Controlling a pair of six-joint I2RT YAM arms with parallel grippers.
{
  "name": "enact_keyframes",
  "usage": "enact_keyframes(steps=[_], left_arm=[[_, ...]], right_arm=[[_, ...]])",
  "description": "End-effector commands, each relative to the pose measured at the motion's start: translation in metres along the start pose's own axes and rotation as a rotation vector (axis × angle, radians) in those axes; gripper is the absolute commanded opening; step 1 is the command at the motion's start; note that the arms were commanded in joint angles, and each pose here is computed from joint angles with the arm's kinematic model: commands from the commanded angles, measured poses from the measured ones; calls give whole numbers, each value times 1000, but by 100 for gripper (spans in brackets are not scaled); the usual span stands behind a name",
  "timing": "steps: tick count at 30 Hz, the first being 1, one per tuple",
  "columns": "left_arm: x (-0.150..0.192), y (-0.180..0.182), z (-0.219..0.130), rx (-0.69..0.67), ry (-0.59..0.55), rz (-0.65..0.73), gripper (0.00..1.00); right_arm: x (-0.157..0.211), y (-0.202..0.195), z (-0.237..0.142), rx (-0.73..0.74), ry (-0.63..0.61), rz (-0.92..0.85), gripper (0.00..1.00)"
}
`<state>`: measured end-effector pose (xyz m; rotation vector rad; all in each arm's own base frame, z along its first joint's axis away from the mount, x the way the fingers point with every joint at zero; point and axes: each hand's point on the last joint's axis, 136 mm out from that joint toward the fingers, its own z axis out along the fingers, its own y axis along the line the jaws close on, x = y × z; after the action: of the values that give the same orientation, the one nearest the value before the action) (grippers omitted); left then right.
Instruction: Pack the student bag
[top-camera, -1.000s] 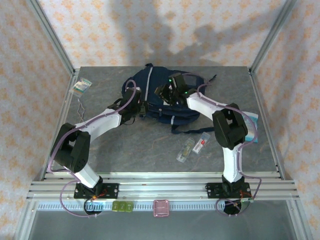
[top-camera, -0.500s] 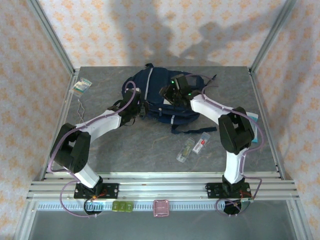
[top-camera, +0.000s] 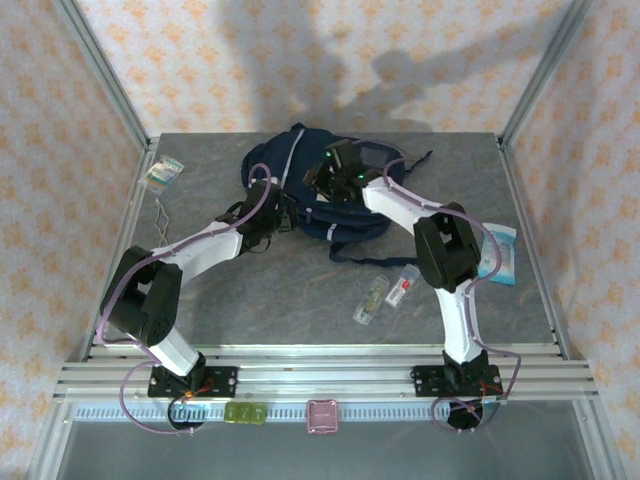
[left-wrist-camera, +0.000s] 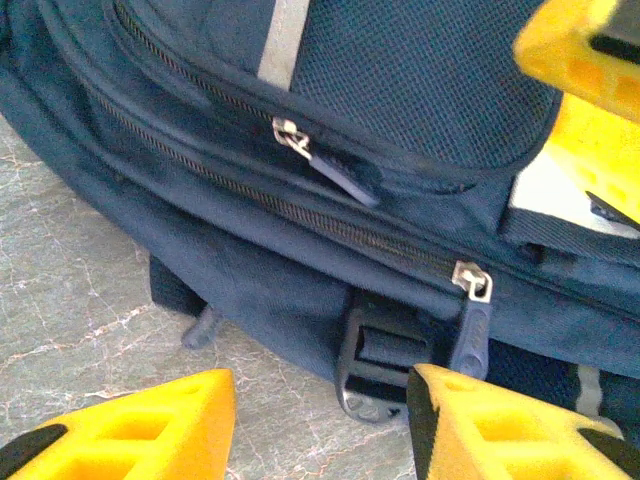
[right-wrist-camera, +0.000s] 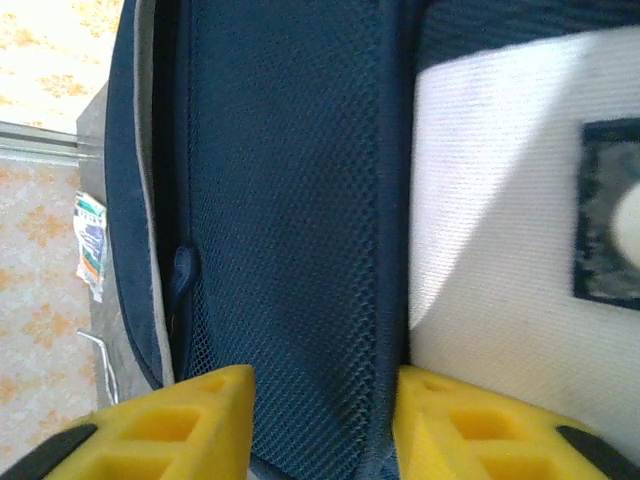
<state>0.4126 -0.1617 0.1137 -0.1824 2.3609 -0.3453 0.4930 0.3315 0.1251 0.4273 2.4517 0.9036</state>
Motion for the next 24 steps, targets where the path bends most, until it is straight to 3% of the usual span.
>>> enact_keyframes(steps=[1,3,6,7,10,12,16,19,24], left_arm=[[-9,4,-3,-15,-49,-26,50],[-13,6,-4,-34,-65,-26,51],[-19,12,-6,-64,-86,-28,52],[-20,14,-6,-76,-92,-31,52],[-25,22,-8,-98,-109,-48,53],[-30,29,-11,-120,-129,-57,60],[-46,36,-19,-95,-166,-73,64],[-55,32,-24,-68,-169,-57,63],[-41,8,-18,62,-108,-35,60]], right_arm=[[20,-69,22,259,41,37,41],[24,-85,32,310,61,71,38],[22,-105,39,407,42,65,5],[22,-109,40,426,41,61,0],[26,-121,43,435,67,72,0],[26,-116,38,390,65,82,0],[10,-91,1,280,-35,80,0],[9,-89,-28,234,-42,86,0],[9,-60,-70,78,-78,97,0]])
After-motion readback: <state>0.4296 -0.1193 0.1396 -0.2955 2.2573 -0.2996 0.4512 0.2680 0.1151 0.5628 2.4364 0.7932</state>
